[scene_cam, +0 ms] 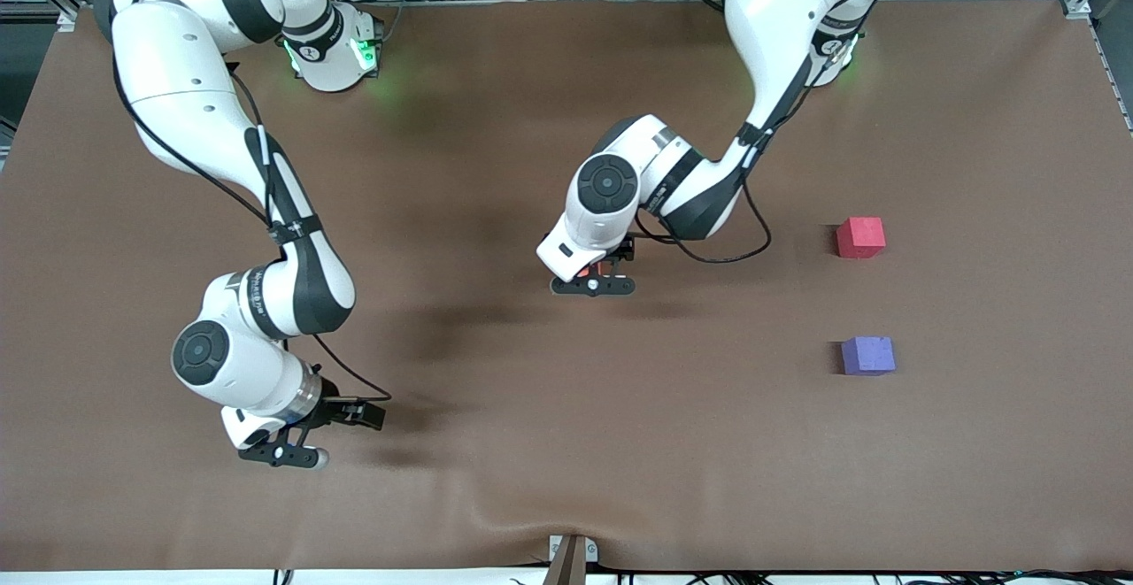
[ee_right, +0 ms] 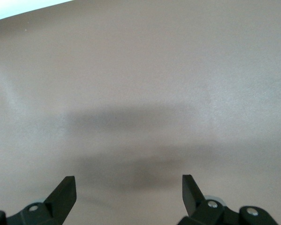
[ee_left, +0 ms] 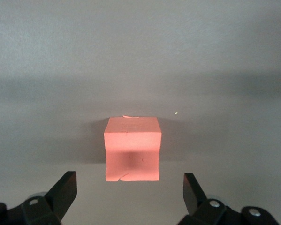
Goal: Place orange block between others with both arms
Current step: 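Grasp the orange cube with the left gripper while the right gripper releases, then carry the orange cube with the left gripper toward the pink cube, then lower the orange cube between the pink and purple cubes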
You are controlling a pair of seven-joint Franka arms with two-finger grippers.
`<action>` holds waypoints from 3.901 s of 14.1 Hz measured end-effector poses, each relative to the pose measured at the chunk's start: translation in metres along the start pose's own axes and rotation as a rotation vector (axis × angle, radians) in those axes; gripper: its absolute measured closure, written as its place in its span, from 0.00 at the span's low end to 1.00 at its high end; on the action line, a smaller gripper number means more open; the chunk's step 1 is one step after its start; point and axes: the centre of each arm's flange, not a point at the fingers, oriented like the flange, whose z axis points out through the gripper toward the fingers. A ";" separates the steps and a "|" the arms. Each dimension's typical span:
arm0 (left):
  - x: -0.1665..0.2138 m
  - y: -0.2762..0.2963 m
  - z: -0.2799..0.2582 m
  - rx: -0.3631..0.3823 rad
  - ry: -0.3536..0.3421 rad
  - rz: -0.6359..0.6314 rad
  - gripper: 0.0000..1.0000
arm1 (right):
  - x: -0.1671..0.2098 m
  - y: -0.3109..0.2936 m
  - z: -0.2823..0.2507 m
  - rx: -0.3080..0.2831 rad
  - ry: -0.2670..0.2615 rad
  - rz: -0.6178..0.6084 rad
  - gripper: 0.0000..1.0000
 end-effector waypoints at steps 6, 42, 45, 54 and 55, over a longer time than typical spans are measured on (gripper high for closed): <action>-0.004 0.005 0.050 0.015 -0.026 -0.043 0.00 | -0.001 0.001 0.005 0.007 0.025 -0.046 0.00; 0.105 -0.420 -0.044 0.107 -0.141 0.149 0.41 | -0.142 0.149 -0.435 -0.130 -0.262 -0.109 0.00; 0.100 -0.479 -0.013 0.101 -0.098 0.170 0.41 | -0.144 0.148 -0.442 -0.131 -0.246 -0.107 0.00; 0.096 -0.497 0.020 0.077 -0.080 0.172 0.41 | -0.145 0.148 -0.458 -0.134 -0.183 -0.094 0.00; 0.097 -0.499 0.023 0.076 -0.076 0.168 0.41 | -0.145 0.148 -0.459 -0.134 -0.182 -0.093 0.00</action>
